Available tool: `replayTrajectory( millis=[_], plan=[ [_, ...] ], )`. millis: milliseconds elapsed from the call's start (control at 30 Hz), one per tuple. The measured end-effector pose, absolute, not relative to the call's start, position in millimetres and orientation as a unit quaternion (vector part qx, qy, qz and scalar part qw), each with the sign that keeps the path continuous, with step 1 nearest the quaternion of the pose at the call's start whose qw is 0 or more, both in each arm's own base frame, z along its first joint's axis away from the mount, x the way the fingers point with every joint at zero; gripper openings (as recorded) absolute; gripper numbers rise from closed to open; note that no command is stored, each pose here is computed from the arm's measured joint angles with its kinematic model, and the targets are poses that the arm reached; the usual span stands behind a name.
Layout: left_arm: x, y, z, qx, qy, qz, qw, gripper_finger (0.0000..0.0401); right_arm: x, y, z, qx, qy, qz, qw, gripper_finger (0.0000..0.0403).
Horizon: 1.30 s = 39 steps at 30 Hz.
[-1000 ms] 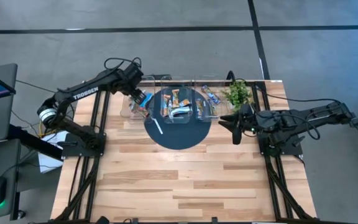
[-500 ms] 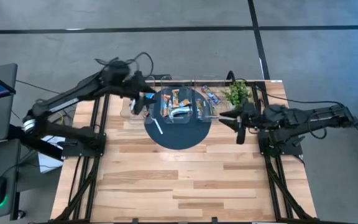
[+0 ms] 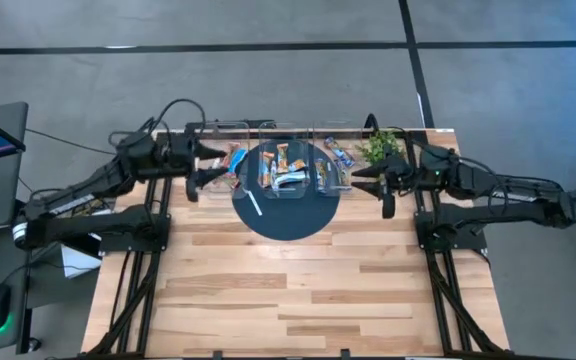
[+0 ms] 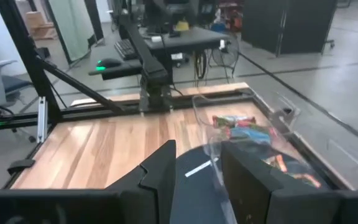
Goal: Pick and place Granola Bars by type
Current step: Return to Home Position
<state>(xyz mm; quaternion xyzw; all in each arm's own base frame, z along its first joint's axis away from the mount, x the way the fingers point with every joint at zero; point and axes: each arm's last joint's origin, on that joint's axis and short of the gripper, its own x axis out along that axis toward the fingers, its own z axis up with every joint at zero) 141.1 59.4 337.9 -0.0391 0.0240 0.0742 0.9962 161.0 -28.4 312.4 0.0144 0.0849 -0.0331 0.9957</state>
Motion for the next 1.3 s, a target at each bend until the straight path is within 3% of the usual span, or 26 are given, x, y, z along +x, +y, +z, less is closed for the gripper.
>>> replayTrajectory(
  millis=[200,433,767,1300],
  plan=[
    [123,42,307,-0.076,-0.029,0.060,0.995,0.0213,158,-41,314,0.008,0.078,-0.032,0.996,0.0121],
    [104,26,288,-0.093,-0.066,0.098,0.989,0.0213,139,-41,318,0.003,0.040,-0.047,0.998,0.0121],
    [98,15,283,-0.091,-0.060,0.112,0.988,0.0213,105,-23,274,0.063,-0.061,-0.016,0.996,0.0121],
    [75,11,279,-0.104,-0.062,0.124,0.985,0.0213,81,-10,230,0.076,-0.103,0.006,0.992,0.0121]
  ],
)
